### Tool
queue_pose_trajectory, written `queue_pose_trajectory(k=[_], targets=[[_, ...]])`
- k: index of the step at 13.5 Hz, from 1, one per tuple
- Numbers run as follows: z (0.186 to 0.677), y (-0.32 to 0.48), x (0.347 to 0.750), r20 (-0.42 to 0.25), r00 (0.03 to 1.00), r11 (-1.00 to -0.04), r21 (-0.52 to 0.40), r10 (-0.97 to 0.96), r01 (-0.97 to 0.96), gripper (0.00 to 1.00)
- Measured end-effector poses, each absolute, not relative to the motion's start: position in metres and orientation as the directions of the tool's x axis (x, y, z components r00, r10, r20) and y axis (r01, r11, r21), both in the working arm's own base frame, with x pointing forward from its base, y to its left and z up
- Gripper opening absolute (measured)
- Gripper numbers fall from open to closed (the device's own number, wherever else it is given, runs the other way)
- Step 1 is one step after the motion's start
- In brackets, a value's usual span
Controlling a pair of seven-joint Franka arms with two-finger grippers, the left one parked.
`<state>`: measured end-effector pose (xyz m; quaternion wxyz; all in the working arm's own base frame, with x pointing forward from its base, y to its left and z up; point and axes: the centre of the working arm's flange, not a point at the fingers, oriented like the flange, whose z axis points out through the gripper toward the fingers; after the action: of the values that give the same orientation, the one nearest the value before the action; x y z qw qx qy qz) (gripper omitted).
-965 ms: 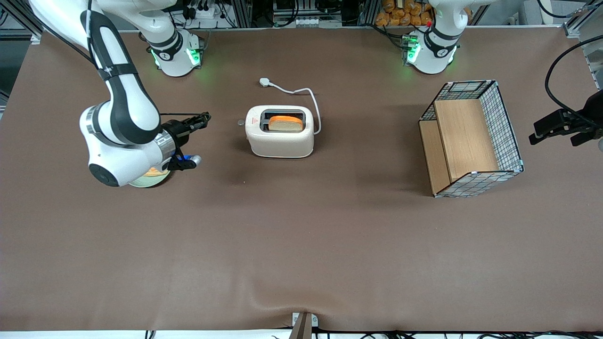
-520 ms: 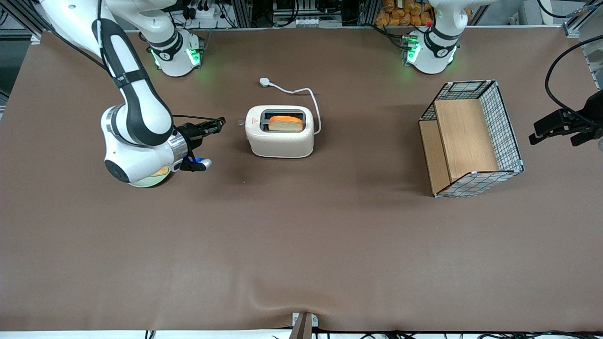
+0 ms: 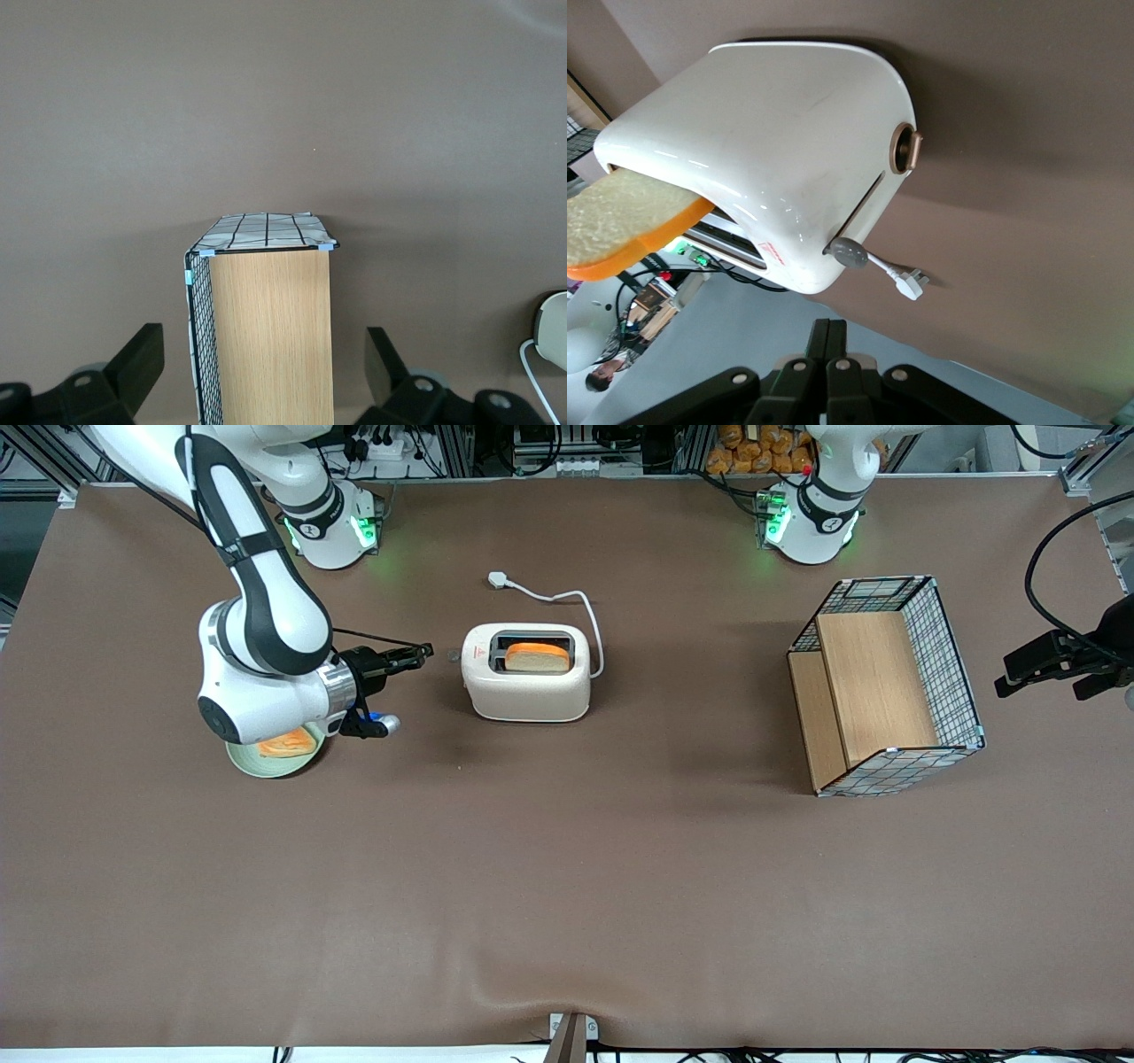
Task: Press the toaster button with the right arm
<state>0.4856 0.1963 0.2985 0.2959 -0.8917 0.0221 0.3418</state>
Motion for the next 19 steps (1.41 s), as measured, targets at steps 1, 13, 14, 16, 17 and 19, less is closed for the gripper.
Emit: queue_pose_trajectory(k=[1,13,14,16,17,19], targets=[[0.297,0.196,0.485,-0.623,0.767,-0.819,-0.515,0.156,-0.252,0.01],[0.282,0.206,0.475,-0.629,0.767,-0.800,-0.522,0.127,-0.296,0.01],[0.280,0.206,0.474,-0.630,0.767,-0.799,-0.521,0.122,-0.301,0.01],[0.275,0.205,0.475,-0.631,0.768,-0.797,-0.519,0.112,-0.310,0.01],[0.273,0.205,0.475,-0.633,0.766,-0.796,-0.517,0.109,-0.314,0.01],[0.269,0.204,0.475,-0.636,0.765,-0.795,-0.515,0.103,-0.322,0.01]])
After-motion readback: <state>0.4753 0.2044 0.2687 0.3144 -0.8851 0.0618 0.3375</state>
